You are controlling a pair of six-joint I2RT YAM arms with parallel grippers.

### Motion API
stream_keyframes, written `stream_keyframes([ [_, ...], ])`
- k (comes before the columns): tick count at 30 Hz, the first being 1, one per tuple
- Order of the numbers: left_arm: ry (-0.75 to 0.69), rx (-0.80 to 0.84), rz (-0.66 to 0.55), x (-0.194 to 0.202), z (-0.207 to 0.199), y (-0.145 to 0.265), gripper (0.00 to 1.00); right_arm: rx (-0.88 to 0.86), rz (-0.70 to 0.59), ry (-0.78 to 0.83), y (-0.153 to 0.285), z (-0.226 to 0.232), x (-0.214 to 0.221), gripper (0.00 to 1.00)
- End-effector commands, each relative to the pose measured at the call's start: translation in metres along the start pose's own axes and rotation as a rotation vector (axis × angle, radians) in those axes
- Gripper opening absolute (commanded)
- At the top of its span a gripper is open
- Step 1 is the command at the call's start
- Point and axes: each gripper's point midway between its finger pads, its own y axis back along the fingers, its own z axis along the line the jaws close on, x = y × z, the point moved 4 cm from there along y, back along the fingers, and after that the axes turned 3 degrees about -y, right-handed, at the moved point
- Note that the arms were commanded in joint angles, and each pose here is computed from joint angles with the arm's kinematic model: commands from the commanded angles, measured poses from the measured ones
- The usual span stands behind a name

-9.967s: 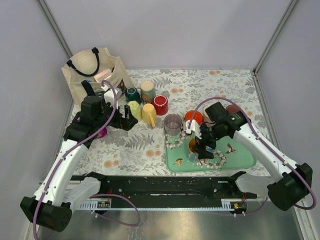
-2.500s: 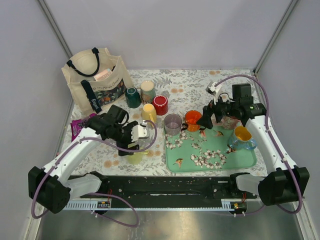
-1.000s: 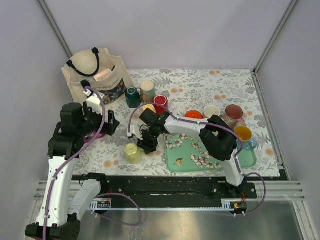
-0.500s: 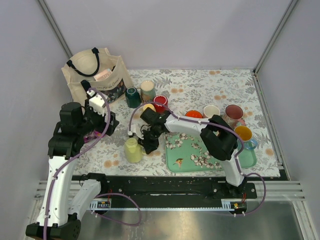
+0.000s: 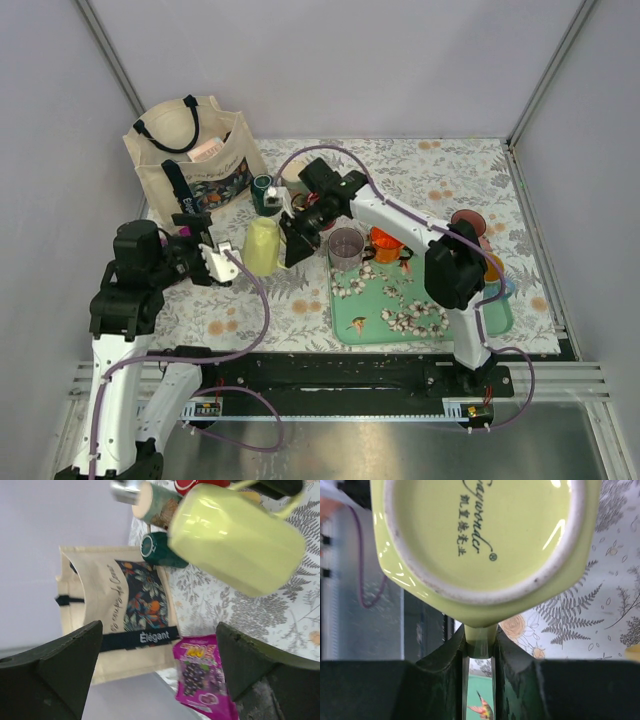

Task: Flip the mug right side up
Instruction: Turn over the cup at the center of the board.

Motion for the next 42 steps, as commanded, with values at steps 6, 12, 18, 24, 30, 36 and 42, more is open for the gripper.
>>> stream_keyframes([
  [6,-0.550,-0.212,-0.359,-0.042,0.005,-0.013,0.97,-0.398,-0.303,-0.135,0.076,0.070,-0.083,0.00],
  [12,-0.669,-0.385,-0.454,-0.050,0.012,-0.020,0.92,-0.561,-0.302,-0.167,0.081,0.075,-0.095,0.00],
  [18,-0.670,-0.416,-0.444,-0.044,0.022,-0.035,0.73,-0.597,-0.264,-0.186,0.081,0.077,-0.092,0.00],
  [24,-0.621,-0.407,-0.412,-0.045,0.030,-0.047,0.18,-0.600,-0.260,-0.191,0.080,0.076,-0.090,0.02],
  [30,-0.432,-0.308,-0.362,-0.042,0.020,-0.053,0.00,-0.537,-0.343,-0.132,0.089,0.068,-0.096,0.57],
  [36,-0.169,-0.155,-0.282,-0.029,-0.009,-0.042,0.00,-0.386,-0.463,-0.082,0.130,0.051,-0.112,0.99],
  [42,0.344,0.042,-0.130,-0.023,-0.025,-0.034,0.00,0.184,-0.542,0.086,0.157,0.009,-0.101,1.00],
])
